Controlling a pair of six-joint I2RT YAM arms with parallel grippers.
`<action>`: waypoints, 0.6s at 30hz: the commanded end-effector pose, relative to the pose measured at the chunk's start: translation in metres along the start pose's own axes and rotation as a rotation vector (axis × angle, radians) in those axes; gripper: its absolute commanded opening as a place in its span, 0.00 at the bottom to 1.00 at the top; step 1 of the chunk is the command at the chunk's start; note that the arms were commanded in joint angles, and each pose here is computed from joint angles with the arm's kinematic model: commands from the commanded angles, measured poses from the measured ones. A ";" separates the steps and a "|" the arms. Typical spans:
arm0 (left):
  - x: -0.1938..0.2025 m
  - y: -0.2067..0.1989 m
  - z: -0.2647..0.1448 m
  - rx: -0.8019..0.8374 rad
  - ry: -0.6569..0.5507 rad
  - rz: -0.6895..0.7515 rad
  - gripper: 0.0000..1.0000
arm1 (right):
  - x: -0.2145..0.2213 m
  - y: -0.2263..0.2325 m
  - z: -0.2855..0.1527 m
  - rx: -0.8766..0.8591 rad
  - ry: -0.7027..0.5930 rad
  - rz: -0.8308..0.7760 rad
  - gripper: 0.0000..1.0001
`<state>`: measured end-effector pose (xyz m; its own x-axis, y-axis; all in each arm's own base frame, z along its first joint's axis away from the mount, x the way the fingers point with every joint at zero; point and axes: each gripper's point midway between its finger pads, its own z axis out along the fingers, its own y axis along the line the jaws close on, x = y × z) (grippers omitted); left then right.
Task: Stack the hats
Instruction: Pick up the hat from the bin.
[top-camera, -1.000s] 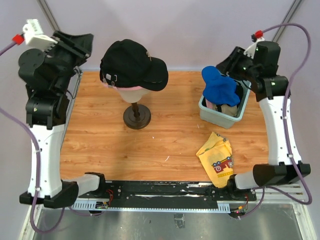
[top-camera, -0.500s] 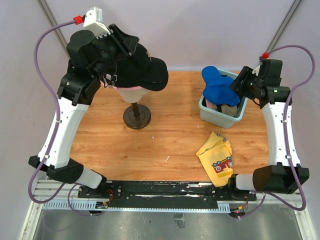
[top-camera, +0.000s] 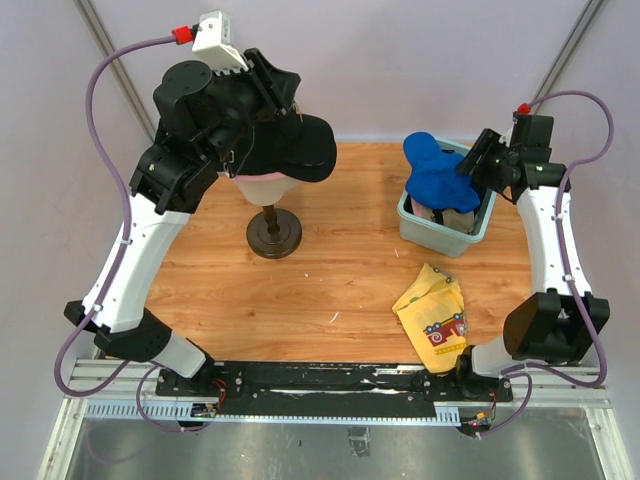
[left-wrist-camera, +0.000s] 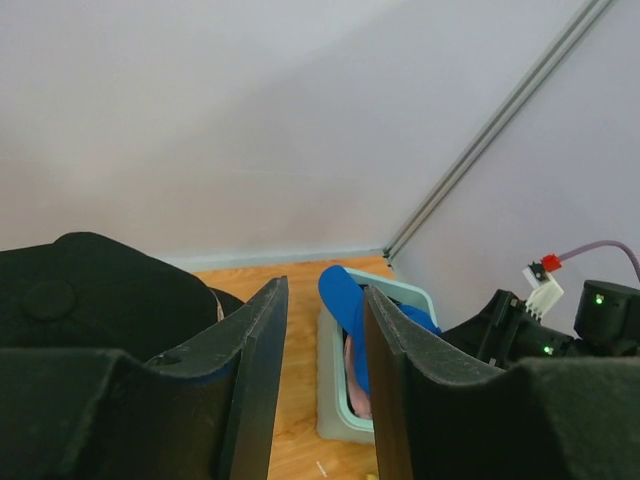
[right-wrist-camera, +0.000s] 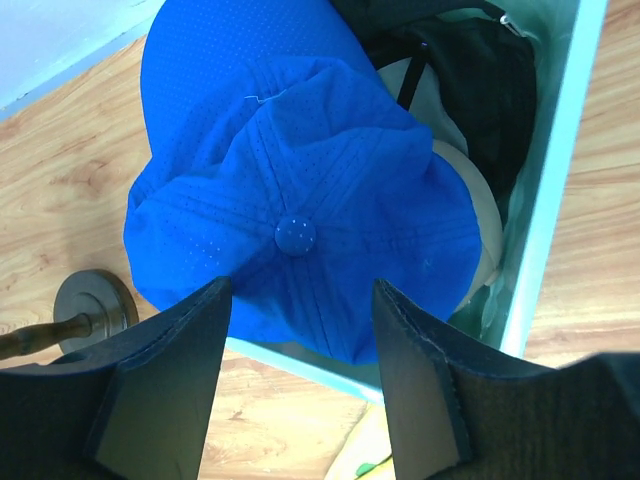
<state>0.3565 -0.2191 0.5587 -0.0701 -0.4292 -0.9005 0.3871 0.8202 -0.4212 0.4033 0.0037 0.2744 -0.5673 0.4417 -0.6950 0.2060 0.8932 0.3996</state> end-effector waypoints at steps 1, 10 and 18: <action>-0.017 -0.006 -0.005 -0.011 -0.060 0.032 0.40 | -0.016 0.002 0.014 -0.036 -0.030 0.022 0.59; -0.019 -0.012 -0.004 -0.019 -0.082 0.057 0.40 | -0.016 0.006 0.029 -0.068 -0.015 0.032 0.32; -0.020 -0.019 -0.001 -0.009 -0.087 0.071 0.40 | -0.041 0.018 0.000 -0.085 -0.104 -0.005 0.01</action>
<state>0.3514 -0.2254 0.5662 -0.0153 -0.3866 -0.9221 0.3713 0.8541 -0.3642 0.4307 0.0089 0.2568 -0.5831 0.4637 -0.6670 0.1832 0.8750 0.4482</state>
